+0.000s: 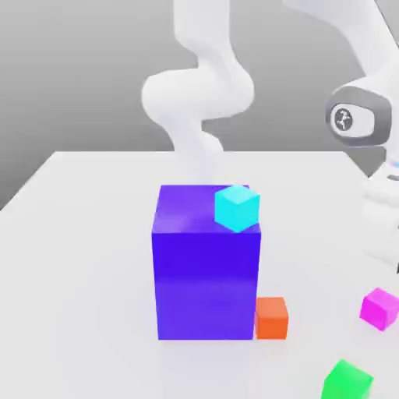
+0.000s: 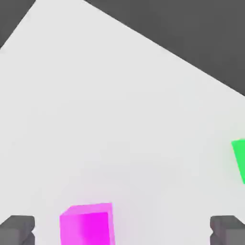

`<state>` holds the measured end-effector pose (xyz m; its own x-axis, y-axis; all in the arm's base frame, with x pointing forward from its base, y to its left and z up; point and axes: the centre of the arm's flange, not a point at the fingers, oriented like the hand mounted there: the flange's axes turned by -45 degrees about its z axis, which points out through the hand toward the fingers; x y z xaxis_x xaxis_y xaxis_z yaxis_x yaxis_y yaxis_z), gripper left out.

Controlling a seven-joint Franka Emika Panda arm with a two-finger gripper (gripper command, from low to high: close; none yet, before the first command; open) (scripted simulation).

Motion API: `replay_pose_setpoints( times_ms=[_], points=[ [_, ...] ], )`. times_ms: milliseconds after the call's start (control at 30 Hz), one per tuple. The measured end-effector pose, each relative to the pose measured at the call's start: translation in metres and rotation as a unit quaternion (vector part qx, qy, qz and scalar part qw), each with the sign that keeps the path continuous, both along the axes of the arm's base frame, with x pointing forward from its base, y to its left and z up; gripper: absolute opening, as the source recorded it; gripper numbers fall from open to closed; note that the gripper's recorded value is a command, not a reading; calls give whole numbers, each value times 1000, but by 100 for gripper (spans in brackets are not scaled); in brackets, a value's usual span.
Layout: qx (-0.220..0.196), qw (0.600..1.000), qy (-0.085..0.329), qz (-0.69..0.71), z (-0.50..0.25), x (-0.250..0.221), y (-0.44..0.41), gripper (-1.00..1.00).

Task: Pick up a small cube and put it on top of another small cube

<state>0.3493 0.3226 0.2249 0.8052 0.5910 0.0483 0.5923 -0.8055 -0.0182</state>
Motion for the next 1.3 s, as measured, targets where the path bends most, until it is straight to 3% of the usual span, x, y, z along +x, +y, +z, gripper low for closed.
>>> replay_pose_setpoints(
  times_ms=[200,233,467,633,833,1067,1300],
  points=[
    [-22,999,13,20,-83,-21,8,0],
    [-22,999,13,20,-93,-21,8,-100],
    [-22,999,13,20,-94,-22,8,-100],
    [-22,1000,13,18,-41,-21,8,-100],
    [-29,982,25,-184,-30,27,-20,-100],
    [-28,900,29,-434,-15,87,-60,-100],
    [-10,763,26,-646,14,139,-103,-100]
  ],
)
